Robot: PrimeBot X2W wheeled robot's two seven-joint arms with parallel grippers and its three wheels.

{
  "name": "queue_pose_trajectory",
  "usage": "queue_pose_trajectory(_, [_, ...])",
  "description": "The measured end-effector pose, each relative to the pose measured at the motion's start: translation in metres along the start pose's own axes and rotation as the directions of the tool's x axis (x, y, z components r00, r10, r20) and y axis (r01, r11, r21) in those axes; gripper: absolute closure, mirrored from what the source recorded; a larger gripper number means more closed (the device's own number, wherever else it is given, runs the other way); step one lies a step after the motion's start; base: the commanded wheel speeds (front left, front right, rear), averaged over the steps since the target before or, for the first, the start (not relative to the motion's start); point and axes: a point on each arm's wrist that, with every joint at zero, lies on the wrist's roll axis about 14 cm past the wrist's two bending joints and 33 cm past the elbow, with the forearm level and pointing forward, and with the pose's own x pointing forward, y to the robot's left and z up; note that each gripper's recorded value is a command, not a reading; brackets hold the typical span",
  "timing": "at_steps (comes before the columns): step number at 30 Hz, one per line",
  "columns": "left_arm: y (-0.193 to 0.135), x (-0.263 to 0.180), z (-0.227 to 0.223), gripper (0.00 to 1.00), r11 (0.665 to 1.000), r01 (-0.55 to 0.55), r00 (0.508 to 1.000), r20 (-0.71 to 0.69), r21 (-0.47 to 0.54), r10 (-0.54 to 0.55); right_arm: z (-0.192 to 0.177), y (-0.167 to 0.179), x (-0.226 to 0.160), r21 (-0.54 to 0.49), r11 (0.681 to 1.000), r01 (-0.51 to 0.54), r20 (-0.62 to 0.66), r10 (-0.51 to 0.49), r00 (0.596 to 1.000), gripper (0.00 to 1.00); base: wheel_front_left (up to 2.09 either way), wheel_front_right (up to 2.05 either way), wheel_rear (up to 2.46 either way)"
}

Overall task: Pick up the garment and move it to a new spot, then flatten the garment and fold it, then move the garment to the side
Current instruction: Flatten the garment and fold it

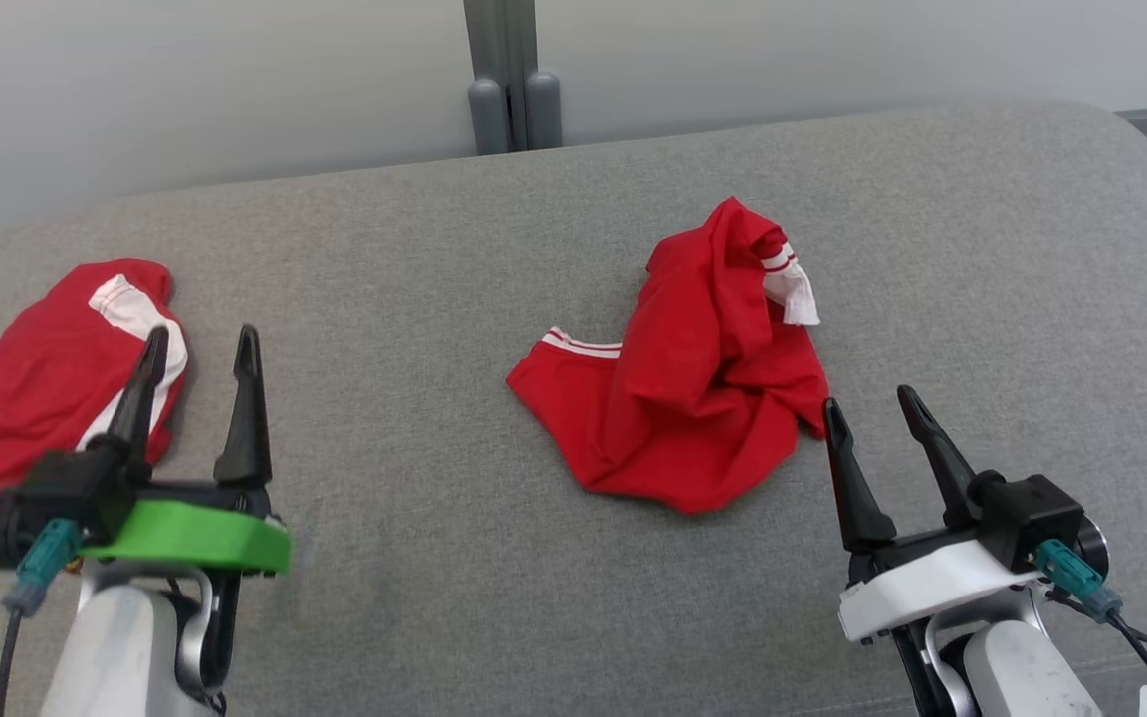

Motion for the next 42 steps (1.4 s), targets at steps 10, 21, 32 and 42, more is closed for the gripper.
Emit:
queue_pose_trajectory(10, [-0.067,0.099,0.015,0.0,0.958,0.28,0.959,0.036,0.068,-0.283,-0.004,-0.033,0.007,0.01,0.996,0.09,-0.005,-0.09,0.996,0.0,0.0,0.0,0.0])
queue_pose_trajectory(21, [-0.141,0.126,-0.089,0.0,0.854,0.52,0.826,-0.257,0.003,-0.501,-0.013,-0.081,-0.014,-0.003,0.971,0.24,-0.044,-0.24,0.97,0.0,0.0,0.0,0.0])
queue_pose_trajectory(32, [-0.156,0.08,-0.203,0.0,0.792,0.605,0.619,-0.58,-0.076,-0.529,-0.018,-0.103,-0.029,-0.034,0.95,0.312,-0.071,-0.313,0.947,0.0,0.0,0.0,0.0])
queue_pose_trajectory(42, [-0.165,0.055,-0.222,1.0,0.782,0.608,0.538,-0.654,-0.137,-0.533,-0.011,-0.105,-0.031,-0.045,0.947,0.319,-0.054,-0.322,0.945,0.0,0.0,0.0,0.0])
